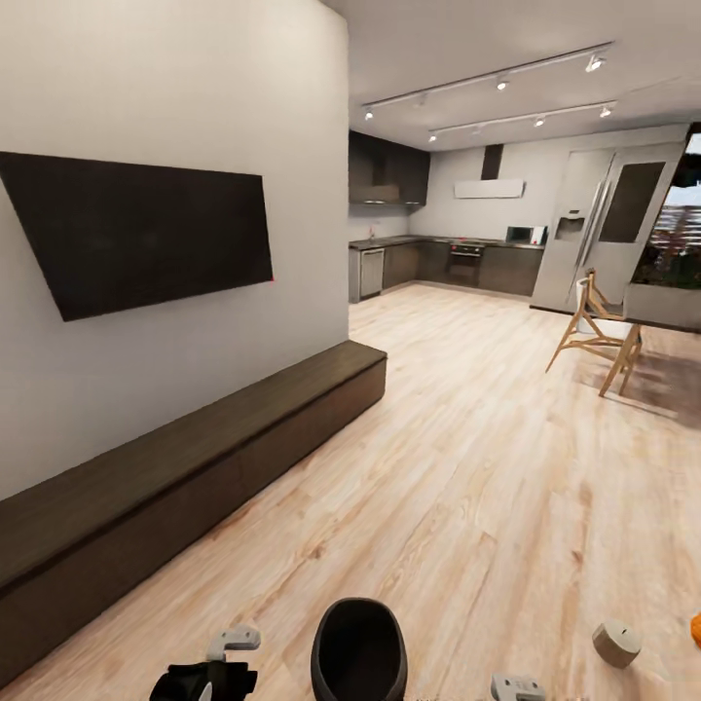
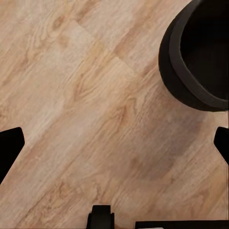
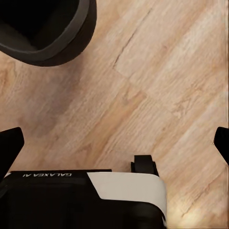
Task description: Place each of the two pumpkins and all three candles from the living room inside a cabinet in the living room (use any cabinet), then make sure every cabinet is closed, and position the cauldron so it is next to a table in the living room.
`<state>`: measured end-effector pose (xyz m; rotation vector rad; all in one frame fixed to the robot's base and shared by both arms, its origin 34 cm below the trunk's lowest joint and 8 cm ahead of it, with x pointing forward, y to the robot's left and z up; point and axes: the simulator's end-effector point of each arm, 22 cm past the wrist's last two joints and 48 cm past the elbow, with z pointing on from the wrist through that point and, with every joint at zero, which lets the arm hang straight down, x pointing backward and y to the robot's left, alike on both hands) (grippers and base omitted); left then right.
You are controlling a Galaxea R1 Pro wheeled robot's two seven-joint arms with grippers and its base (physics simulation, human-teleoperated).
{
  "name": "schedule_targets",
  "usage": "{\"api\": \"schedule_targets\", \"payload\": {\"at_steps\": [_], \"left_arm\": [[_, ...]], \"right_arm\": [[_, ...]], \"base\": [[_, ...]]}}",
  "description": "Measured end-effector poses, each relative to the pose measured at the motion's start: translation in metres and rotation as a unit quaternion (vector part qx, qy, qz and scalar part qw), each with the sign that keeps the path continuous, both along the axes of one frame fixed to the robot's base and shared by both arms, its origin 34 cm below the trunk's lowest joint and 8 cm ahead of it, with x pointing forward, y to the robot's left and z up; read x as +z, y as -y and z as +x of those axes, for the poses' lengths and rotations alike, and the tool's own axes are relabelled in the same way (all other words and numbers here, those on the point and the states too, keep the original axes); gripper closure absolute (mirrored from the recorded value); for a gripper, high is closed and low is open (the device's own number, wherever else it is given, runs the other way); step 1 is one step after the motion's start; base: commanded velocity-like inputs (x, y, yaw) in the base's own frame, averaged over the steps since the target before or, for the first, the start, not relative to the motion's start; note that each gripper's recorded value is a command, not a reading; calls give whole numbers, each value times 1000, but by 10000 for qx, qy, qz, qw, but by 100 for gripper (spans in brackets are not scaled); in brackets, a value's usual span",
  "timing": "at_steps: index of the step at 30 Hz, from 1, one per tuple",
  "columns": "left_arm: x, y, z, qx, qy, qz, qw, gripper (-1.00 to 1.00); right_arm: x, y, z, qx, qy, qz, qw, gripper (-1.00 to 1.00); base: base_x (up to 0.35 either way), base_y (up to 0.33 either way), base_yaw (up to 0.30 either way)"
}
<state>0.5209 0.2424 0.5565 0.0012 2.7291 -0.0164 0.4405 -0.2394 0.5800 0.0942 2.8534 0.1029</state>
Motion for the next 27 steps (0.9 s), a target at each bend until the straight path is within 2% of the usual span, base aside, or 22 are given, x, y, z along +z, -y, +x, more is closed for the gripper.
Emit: {"api": "schedule_targets", "payload": {"at_steps": [6,15,20,27], "left_arm": [[0,1,0,-5,5,-13,10000,-100],[1,1,1,0,12,-29,10000,-100],[0,1,0,0,5,-29,10000,-100],[0,1,0,0,3,-29,10000,-100]], "right_arm": [[-1,1,-1,7,-8,-10,10000,-100],[0,-1,-1,50,4,-26,10000,-100],[1,0,6,58,167,-55,9998,-100],[2,-1,8,73,210,-66,9997,-100]], "base": [[10,-34,-286],[140,65,-271],[128,45,-59],[130,69,-4]]}}
